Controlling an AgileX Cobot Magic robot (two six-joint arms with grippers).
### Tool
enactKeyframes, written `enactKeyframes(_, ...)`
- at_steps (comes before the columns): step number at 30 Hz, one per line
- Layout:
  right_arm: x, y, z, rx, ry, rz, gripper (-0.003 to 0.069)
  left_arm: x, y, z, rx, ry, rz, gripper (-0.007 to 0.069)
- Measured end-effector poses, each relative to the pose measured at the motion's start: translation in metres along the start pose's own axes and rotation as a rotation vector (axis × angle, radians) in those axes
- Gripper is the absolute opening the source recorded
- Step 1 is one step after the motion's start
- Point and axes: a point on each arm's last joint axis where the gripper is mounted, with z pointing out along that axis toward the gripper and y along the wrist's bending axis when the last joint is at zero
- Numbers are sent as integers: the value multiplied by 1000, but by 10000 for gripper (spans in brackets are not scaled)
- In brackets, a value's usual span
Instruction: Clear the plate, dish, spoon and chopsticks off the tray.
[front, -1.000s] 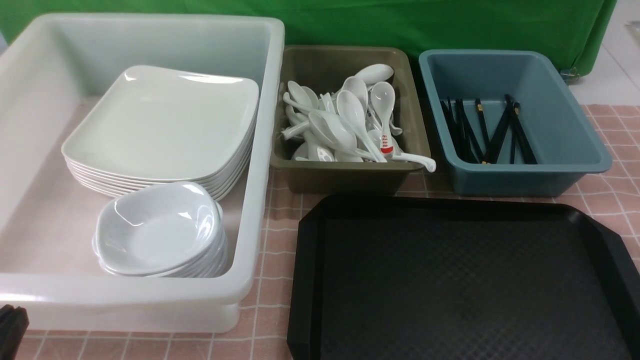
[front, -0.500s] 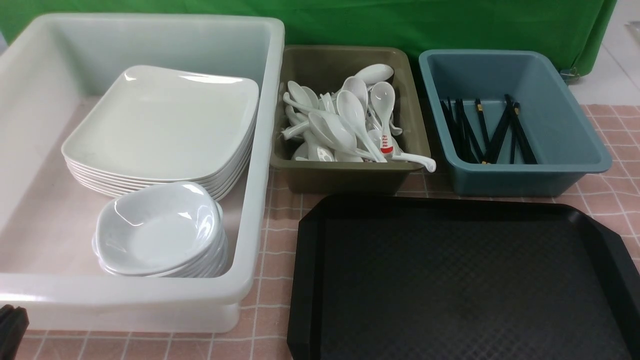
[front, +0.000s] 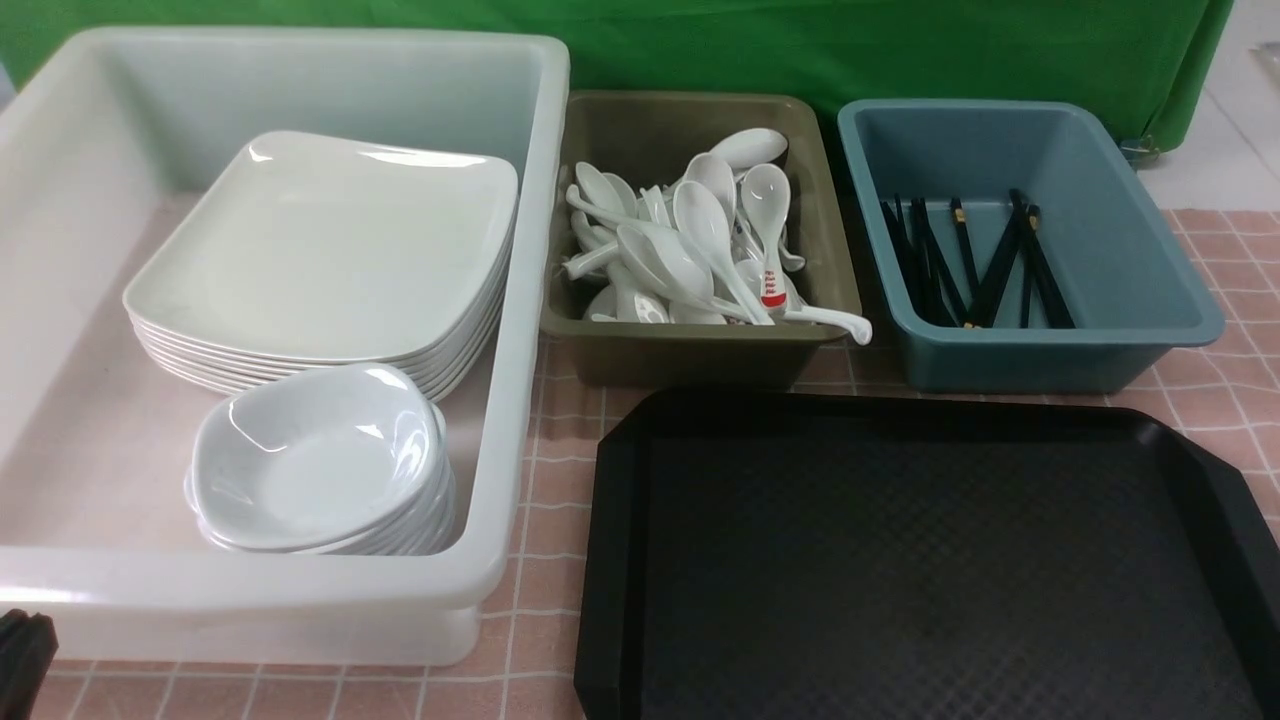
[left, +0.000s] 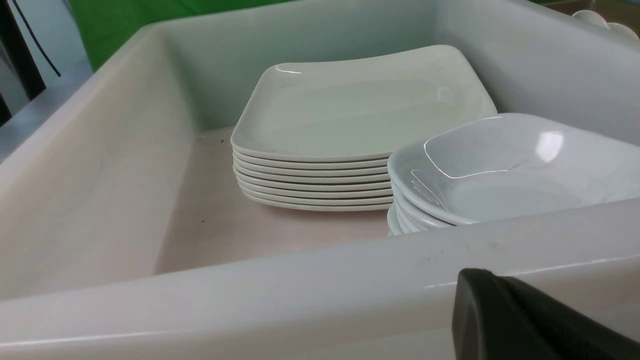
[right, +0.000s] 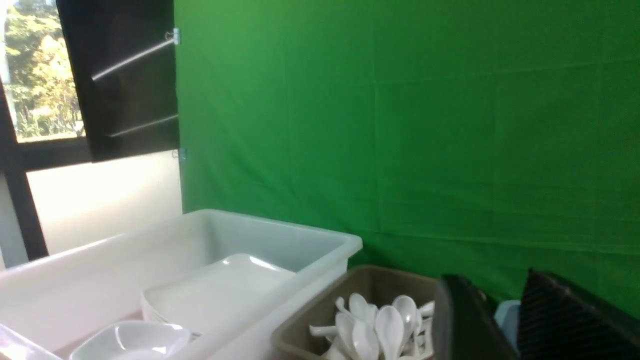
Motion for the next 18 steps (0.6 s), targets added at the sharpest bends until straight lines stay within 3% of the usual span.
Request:
enactKeyframes(6, 1, 9, 0, -94, 5, -34, 240, 0, 0, 0, 0, 1, 0, 5)
enactKeyframes(13, 12, 9, 0, -65, 38, -52, 240, 0, 0, 0, 0, 1, 0, 5)
enactKeyframes(18, 71, -7, 6, 256, 219, -87, 240, 0, 0, 0, 0, 1, 0, 5)
